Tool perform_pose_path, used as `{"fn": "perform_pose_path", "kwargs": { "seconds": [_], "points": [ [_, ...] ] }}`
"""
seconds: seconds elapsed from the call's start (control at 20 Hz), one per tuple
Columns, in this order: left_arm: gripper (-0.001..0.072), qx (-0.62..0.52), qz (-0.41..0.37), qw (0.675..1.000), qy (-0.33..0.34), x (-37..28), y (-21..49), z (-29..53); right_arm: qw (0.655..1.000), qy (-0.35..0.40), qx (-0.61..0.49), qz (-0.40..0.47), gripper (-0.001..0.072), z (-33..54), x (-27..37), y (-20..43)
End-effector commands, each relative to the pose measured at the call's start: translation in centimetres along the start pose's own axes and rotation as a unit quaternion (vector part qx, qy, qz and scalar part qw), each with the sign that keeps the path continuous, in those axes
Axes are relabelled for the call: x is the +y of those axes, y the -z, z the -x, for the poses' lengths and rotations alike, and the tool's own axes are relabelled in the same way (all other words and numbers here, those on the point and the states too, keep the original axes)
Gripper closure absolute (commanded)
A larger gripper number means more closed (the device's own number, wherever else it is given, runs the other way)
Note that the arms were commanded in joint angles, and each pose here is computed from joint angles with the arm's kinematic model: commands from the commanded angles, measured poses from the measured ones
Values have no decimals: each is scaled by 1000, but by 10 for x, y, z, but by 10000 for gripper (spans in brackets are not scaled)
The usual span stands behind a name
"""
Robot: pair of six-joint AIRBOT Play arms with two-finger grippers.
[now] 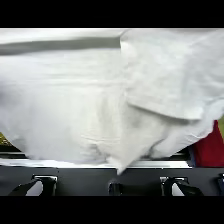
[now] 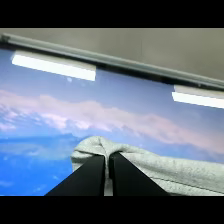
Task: Fold the clothes and pants, and hang the long-sleeved shirts on hangers.
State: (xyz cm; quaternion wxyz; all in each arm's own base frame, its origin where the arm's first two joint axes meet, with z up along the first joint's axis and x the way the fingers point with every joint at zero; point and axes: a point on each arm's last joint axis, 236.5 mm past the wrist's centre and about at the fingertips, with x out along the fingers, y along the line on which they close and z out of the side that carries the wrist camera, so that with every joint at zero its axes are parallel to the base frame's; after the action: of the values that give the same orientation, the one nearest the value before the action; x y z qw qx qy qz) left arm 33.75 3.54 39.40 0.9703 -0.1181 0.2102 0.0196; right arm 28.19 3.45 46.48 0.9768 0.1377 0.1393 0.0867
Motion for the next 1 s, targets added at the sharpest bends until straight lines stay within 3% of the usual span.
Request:
{"fn": "perform_pose_path", "kwargs": {
  "seconds": [0.0,0.2,0.45,0.7,0.95],
  "points": [
    [687,111,5,994,7,13,51,-101,990,32,120,-70,677,-95,-59,45],
    [687,233,-7,972,-24,38,135,-235,960,55,246,-124,677,-230,-137,132],
    [687,279,-6,960,-25,47,224,-355,933,62,315,-161,677,-362,-169,249],
    [687,297,21,954,-39,63,274,-401,919,70,342,-182,676,-428,-168,338],
    [679,323,34,945,-37,65,301,-409,893,81,392,-204,667,-431,-170,386]
  ]
}}
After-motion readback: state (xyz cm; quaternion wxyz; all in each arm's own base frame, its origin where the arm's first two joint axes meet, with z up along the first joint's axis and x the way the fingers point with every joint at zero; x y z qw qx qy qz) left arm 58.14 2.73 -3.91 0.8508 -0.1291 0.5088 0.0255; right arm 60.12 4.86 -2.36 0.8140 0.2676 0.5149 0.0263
